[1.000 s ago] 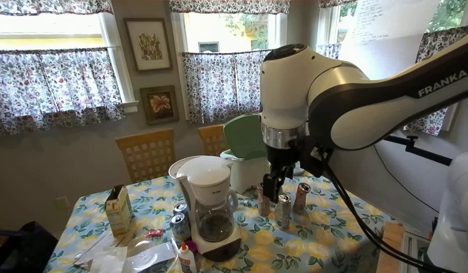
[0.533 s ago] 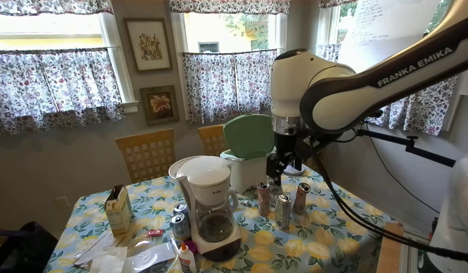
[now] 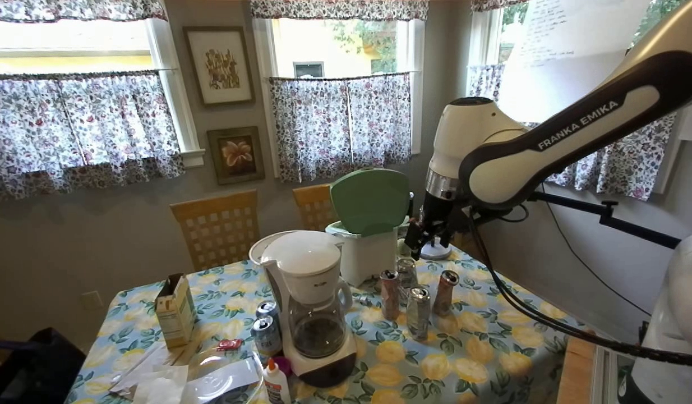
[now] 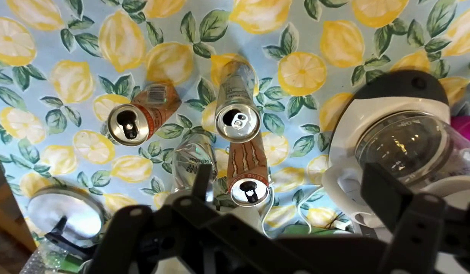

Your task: Drop all the cans on the table

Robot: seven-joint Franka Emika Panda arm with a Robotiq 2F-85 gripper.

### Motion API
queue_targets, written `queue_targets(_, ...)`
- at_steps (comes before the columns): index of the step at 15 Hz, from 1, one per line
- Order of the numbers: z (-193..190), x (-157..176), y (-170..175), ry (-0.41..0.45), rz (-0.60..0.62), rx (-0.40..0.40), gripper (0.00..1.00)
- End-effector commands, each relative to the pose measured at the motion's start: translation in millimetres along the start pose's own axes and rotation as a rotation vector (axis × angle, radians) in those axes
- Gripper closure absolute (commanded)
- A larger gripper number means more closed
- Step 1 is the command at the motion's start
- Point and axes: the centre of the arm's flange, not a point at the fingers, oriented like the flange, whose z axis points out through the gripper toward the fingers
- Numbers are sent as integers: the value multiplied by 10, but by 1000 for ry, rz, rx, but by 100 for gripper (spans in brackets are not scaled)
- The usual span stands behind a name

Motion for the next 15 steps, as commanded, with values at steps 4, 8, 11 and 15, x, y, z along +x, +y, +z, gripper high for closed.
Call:
queue_targets(4,179,56,167,33,-103,34,0)
queue_targets(8,231,64,170,28,-117,36,0)
queue_targets(11,223,27,150,50,-157,18,0)
queue_targets(15,368,90,404,35,-167,-28,0)
